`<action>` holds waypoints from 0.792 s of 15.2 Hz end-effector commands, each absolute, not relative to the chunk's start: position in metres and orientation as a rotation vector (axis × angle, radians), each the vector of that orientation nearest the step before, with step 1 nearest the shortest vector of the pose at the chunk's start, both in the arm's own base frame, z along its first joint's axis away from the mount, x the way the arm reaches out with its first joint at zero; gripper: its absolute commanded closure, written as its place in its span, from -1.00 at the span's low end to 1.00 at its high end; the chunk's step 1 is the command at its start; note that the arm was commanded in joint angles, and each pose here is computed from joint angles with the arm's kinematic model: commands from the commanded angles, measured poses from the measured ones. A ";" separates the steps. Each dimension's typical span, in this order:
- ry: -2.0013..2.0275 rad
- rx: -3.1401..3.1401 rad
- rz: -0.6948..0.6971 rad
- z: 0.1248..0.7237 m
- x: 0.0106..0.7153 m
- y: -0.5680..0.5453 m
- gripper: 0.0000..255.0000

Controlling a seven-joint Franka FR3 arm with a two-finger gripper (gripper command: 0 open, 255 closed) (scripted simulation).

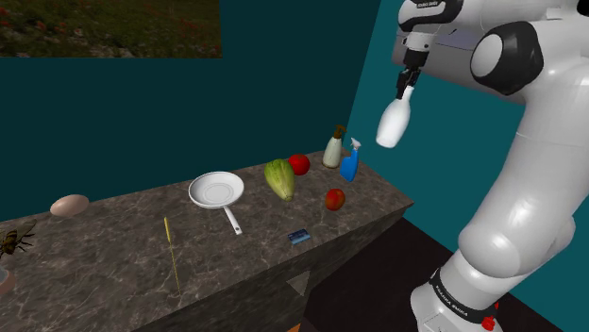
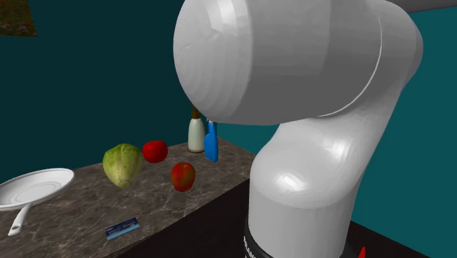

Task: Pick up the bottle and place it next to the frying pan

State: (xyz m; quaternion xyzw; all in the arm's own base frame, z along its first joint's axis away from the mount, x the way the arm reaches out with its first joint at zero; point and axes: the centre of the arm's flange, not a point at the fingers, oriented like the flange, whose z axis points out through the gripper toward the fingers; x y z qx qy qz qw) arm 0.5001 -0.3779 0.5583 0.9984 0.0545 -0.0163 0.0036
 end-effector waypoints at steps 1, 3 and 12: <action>0.170 3.129 -0.051 0.562 0.501 -0.359 1.00; 0.170 3.129 -0.051 0.562 0.502 -0.332 1.00; 0.170 3.129 -0.051 0.562 0.505 -0.214 1.00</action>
